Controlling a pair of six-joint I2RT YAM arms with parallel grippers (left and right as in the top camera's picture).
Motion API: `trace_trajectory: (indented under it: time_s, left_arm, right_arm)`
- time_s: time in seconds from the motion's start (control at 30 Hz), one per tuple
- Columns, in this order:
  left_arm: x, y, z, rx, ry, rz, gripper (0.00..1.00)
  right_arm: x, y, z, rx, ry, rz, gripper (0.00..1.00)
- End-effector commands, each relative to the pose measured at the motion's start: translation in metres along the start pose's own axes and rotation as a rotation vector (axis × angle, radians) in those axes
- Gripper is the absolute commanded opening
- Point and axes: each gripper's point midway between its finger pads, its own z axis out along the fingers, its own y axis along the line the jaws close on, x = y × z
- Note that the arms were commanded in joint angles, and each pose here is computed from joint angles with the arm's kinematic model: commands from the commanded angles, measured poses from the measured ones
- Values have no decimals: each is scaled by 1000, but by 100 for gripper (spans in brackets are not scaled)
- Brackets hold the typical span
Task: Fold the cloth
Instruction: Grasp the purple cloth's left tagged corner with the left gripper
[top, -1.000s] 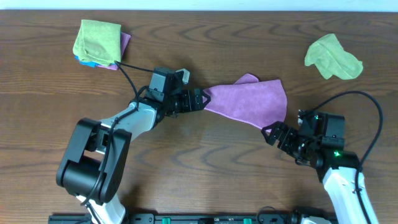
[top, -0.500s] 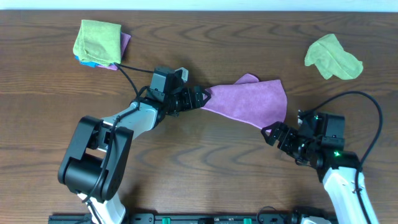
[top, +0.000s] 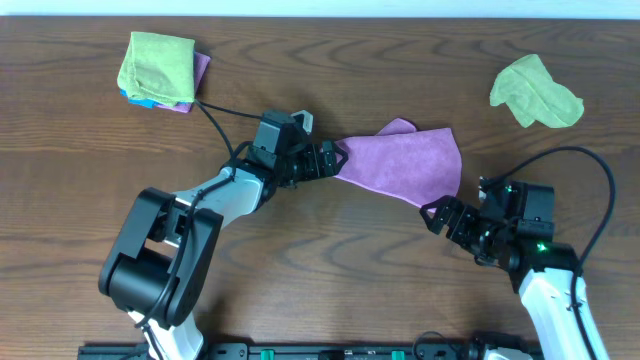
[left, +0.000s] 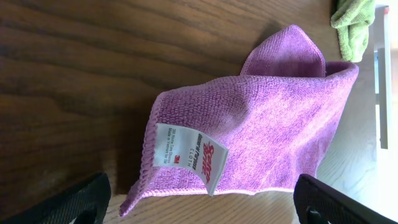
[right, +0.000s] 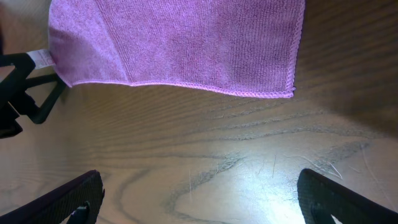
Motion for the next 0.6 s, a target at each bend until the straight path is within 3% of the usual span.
trace_trajectory:
  time_s: [0.0,0.37,0.43,0.57]
  left_arm:
    - [-5,2,5,-28,-28,-6,95]
    - [-5,4,14,-22,-40,-53,100]
    - [-3,2,15,-14,-34,-52,91]
    - [-1,-3,17,-2,-31,-47,84]
  right_arm:
    - [-1,0,-1,-8,-3,13,99]
    - [-1,0,-1,-8,-3,13,99]
    - [-1,0,-1,-8,-3,14,99]
    - [-1,0,-1,-8,-3,14,99]
